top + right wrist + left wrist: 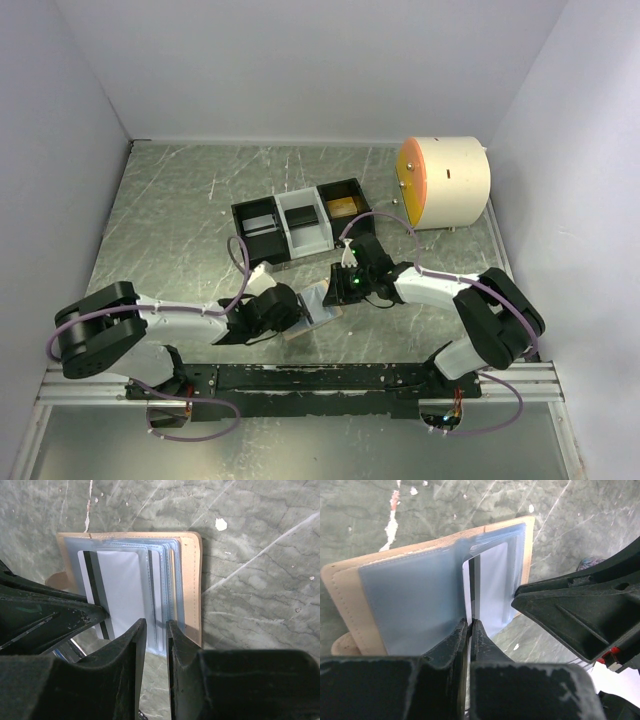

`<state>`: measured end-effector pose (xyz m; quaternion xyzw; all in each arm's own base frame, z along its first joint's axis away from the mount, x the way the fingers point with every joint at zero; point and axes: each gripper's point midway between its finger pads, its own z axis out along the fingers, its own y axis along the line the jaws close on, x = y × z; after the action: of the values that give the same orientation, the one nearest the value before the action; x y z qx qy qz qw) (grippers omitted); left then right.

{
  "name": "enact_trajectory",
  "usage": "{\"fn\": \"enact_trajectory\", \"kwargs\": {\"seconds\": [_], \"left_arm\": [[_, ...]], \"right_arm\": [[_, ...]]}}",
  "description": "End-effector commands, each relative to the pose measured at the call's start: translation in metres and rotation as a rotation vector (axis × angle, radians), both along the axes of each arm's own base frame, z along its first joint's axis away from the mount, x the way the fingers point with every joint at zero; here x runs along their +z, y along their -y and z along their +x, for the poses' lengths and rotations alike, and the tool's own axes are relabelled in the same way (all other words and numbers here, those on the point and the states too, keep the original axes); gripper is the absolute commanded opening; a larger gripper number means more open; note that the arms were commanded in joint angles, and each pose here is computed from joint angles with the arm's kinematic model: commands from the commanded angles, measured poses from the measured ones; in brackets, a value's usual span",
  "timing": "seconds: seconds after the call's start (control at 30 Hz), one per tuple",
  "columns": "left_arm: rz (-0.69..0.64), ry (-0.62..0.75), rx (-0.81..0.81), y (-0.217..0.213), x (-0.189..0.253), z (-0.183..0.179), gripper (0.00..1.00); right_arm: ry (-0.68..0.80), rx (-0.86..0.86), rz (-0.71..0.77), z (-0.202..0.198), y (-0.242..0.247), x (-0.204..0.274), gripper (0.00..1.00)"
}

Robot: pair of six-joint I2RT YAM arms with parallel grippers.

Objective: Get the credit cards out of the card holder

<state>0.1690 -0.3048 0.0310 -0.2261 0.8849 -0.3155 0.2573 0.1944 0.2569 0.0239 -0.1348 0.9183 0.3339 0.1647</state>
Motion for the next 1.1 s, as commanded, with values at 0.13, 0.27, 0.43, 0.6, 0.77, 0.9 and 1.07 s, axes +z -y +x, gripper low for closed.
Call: {"fn": "enact_trajectory", "kwargs": {"seconds": [0.13,0.27,0.43,0.6,0.77,0.9,1.07], "left_arm": [[0.176,-0.030,0.026,-0.035,-0.020,-0.009,0.14],[0.179,-0.028,0.026,-0.037,-0.019,-0.011,0.16],[0.174,-0.015,0.029,-0.040,-0.014,-0.012,0.17],[0.139,0.006,0.022,-0.042,-0.010,-0.013,0.23],[0.132,-0.004,0.022,-0.044,-0.013,-0.016,0.24],[0.129,0.000,0.018,-0.043,-0.010,-0.015,0.24],[0.135,0.010,0.011,-0.043,-0.005,-0.014,0.26]], "right_arm": [[-0.001,-0.007,-0.037,-0.001,0.006,-0.001,0.24],[0.005,-0.005,-0.038,0.000,0.005,0.001,0.24],[0.004,-0.007,-0.033,0.002,0.004,0.003,0.24],[0.022,-0.004,-0.033,0.006,0.002,0.011,0.24],[0.047,0.049,0.061,0.006,-0.014,0.035,0.26],[0.034,0.100,0.120,-0.001,-0.034,0.042,0.28],[0.002,0.118,0.097,-0.008,-0.050,0.028,0.28]]}}
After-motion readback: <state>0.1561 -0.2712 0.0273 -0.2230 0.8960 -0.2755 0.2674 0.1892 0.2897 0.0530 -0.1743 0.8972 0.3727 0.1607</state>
